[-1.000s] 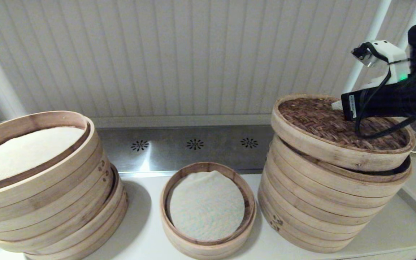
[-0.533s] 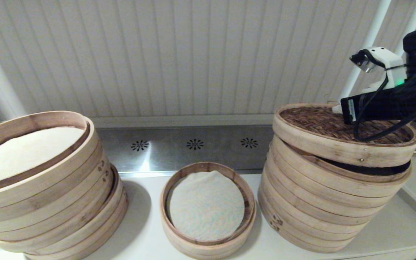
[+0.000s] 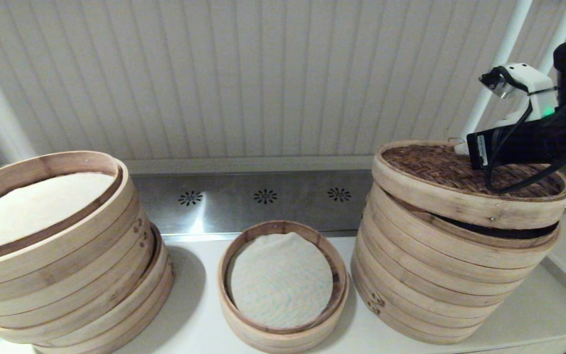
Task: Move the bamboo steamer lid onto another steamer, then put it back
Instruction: Put the steamer
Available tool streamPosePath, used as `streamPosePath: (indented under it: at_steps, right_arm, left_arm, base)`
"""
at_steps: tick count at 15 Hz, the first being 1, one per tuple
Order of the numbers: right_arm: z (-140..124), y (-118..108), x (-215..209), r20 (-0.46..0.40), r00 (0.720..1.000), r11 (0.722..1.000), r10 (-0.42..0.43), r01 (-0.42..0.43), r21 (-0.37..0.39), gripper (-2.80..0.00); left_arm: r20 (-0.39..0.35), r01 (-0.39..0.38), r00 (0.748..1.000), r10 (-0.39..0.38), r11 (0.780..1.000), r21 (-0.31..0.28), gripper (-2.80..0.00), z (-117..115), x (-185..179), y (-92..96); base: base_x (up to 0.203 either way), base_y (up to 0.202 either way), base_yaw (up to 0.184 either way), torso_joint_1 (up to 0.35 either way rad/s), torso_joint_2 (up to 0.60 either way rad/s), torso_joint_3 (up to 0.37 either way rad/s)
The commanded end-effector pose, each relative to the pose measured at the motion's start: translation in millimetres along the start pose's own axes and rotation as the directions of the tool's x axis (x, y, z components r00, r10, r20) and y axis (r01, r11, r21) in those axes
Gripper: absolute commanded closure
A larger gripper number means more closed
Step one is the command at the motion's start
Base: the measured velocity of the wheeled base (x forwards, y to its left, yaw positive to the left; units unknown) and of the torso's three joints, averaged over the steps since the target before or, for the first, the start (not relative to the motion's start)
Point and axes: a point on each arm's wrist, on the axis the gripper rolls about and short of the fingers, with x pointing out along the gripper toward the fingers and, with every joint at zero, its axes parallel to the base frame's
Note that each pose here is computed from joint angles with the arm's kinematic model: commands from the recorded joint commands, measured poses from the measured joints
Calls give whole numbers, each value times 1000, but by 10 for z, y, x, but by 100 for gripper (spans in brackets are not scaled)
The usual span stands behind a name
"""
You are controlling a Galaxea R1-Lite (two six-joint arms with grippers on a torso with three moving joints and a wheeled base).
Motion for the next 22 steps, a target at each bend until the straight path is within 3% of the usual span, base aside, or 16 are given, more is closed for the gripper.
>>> streamPosePath:
  at_steps: [1, 13, 18, 22]
  right_arm:
    - [25, -1, -22, 13, 1000, 1000, -1, 1, 2, 0]
    - [-24, 2, -61, 2, 1000, 1000, -1, 1, -7, 0]
    - [-83, 14, -157, -6, 1000, 998, 3, -4, -66, 0]
    - [-68, 14, -214, 9, 1000, 998, 2, -2, -69, 0]
  left_arm:
    - [1, 0, 1000, 0, 1000, 0, 0, 0, 0, 0]
    - [1, 0, 1000, 0, 1000, 0, 0, 0, 0, 0]
    - [1, 0, 1000, 0, 1000, 0, 0, 0, 0, 0]
    - [1, 0, 1000, 0, 1000, 0, 0, 0, 0, 0]
  base:
    - [0, 0, 0, 0, 0, 0]
    - [0, 0, 0, 0, 0, 0]
    - [0, 0, 0, 0, 0, 0]
    - [0, 0, 0, 0, 0, 0]
